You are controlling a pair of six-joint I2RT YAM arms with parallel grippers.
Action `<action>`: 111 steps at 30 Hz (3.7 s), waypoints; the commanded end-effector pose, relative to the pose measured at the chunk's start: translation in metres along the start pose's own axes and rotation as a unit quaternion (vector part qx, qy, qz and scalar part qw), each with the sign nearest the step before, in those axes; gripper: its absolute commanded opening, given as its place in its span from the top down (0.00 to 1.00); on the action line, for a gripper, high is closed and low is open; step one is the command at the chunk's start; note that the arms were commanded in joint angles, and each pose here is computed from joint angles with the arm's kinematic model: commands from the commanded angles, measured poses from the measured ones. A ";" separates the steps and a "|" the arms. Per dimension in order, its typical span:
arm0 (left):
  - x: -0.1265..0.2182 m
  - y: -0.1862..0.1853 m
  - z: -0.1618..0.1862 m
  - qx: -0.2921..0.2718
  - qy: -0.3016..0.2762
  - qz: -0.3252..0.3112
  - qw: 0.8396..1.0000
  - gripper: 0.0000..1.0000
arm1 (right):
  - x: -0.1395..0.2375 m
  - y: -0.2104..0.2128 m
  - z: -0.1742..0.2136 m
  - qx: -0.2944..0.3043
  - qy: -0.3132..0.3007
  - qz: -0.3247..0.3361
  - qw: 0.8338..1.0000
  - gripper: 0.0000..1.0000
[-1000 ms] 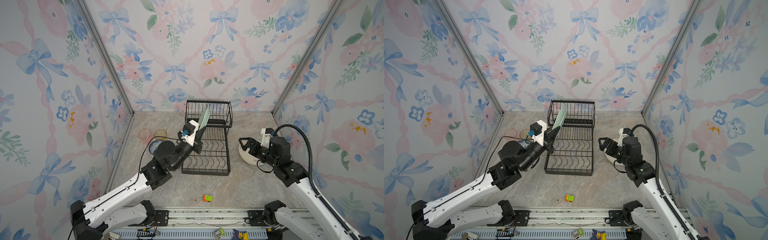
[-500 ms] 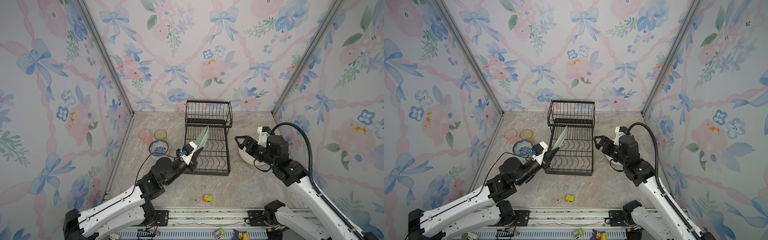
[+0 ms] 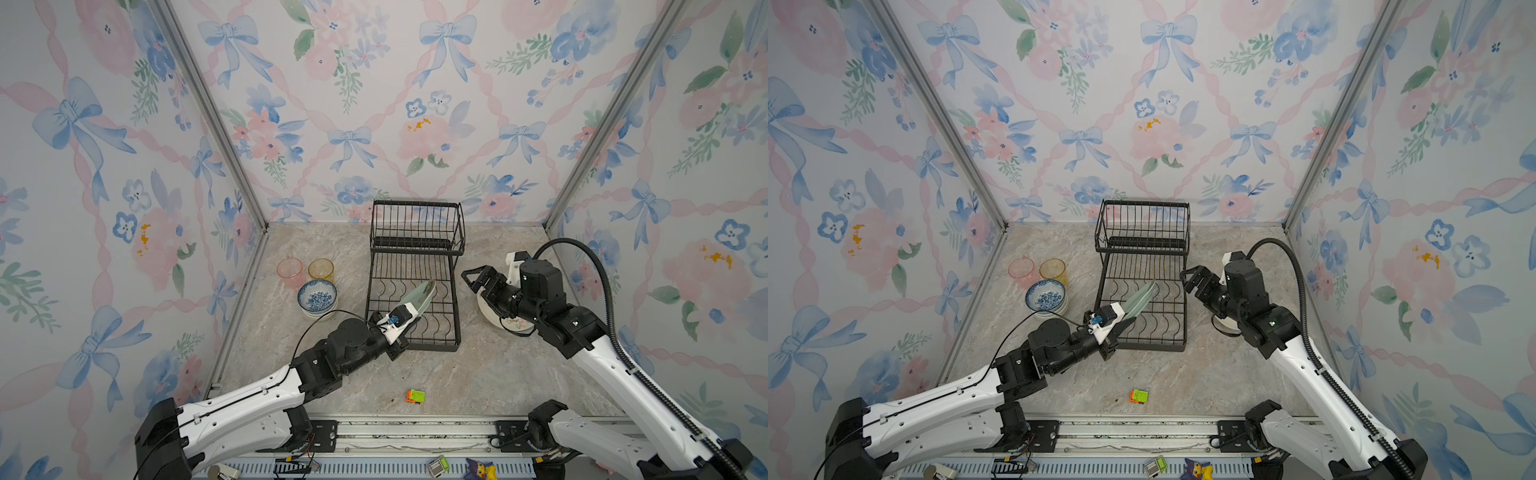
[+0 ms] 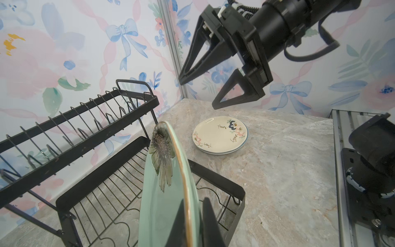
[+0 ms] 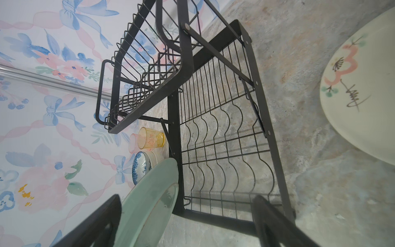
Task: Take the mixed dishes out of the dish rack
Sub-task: 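Close the right gripper on the green plate rim while the left holds it, then carry the green plate to the plate stack with the right gripper while the left releases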
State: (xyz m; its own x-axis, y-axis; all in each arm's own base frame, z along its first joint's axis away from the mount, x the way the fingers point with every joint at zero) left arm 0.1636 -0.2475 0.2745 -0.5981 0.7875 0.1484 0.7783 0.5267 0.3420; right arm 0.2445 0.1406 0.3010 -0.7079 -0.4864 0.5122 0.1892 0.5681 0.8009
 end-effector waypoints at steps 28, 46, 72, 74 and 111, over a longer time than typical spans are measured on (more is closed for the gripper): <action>-0.054 -0.016 -0.052 -0.108 -0.055 -0.048 0.991 1.00 | -0.033 -0.002 0.042 -0.099 0.088 0.084 0.988 0.47; -0.061 -0.024 -0.047 -0.120 -0.054 -0.052 0.990 1.00 | -0.044 0.001 0.049 -0.113 0.114 0.063 0.985 0.66; -0.053 -0.023 -0.027 -0.108 -0.040 -0.075 0.991 0.70 | -0.034 -0.002 0.031 -0.121 0.090 0.050 0.987 1.00; -0.052 -0.024 -0.026 -0.105 -0.042 -0.075 0.991 0.51 | -0.033 -0.002 0.030 -0.121 0.088 0.050 0.988 1.00; -0.015 0.020 -0.016 0.009 -0.082 -0.128 0.988 0.02 | 0.051 -0.124 -0.072 -0.164 -0.150 0.162 0.961 1.00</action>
State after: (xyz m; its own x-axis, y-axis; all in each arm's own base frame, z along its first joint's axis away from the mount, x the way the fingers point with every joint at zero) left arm 0.1850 -0.2583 0.2903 -0.7458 0.6630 -0.0652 0.5945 0.7065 0.3839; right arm 0.2194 -0.0020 0.2275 -0.6217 -0.0315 0.7826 0.7203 0.3695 0.5871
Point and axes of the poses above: each gripper's point midway between its finger pads, its own x axis back along the fingers, its own y axis along the line the jaws close on, z = x × y, the point moved 6 cm from there along x, back along the fingers, and after that the axes turned 8 degrees about -x, right-handed, at the moved point
